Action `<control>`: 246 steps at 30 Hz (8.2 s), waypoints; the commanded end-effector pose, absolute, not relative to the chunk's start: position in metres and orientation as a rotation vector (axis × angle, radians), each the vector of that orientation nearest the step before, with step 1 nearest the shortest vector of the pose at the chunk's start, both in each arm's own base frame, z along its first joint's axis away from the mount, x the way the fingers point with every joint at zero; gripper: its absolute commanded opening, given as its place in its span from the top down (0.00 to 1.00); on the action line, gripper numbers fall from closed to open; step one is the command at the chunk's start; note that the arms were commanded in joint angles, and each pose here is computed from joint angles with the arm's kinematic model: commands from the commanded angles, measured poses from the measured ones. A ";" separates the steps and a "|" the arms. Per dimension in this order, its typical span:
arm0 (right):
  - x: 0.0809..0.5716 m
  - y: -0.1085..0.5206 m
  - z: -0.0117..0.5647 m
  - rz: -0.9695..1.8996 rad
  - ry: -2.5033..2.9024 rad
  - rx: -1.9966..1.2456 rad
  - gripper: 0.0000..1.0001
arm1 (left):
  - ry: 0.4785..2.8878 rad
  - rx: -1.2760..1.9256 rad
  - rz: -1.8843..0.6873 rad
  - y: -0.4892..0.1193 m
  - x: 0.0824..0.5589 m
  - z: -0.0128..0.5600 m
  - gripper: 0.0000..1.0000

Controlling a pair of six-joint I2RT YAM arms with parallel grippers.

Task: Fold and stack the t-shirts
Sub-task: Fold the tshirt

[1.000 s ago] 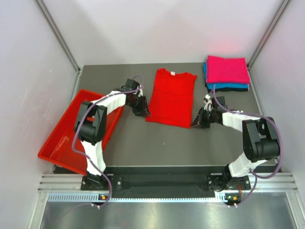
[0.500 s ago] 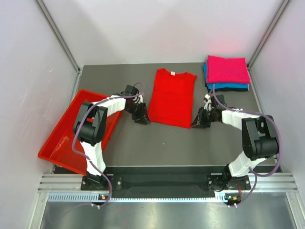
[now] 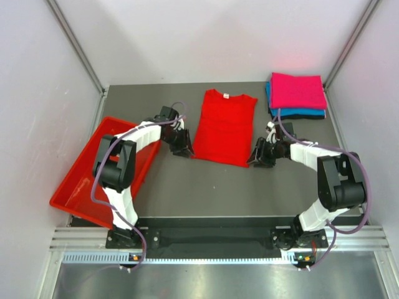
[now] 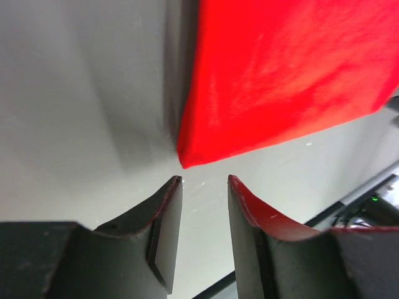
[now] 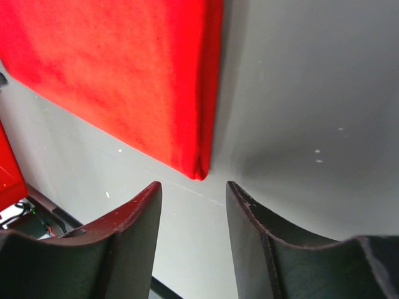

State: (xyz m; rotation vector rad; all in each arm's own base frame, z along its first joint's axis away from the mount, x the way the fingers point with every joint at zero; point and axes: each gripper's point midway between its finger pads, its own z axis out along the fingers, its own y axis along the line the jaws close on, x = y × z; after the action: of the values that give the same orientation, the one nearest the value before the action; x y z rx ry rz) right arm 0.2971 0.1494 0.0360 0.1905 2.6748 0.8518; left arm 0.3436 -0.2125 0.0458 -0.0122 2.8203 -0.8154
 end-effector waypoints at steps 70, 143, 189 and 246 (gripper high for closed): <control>0.290 0.122 0.018 0.542 2.732 0.071 0.91 | 2.701 -0.092 -1.024 -0.221 0.358 0.065 0.57; 0.173 0.133 0.024 0.503 2.764 0.231 0.63 | 2.832 0.024 -0.971 -0.229 0.209 0.046 0.55; 0.180 0.141 0.047 0.557 2.630 0.218 0.57 | 2.895 -0.045 -0.930 -0.222 0.188 0.022 1.00; 0.174 0.143 0.030 0.495 2.663 0.144 1.00 | 2.846 -0.123 -0.954 -0.238 0.199 0.015 1.00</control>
State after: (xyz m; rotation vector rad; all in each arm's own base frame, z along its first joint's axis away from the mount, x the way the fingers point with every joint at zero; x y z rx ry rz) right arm 0.1698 0.1367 0.0180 0.1806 2.7107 0.4609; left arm 0.2031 -0.2397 0.0178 -0.1531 2.8367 -1.0197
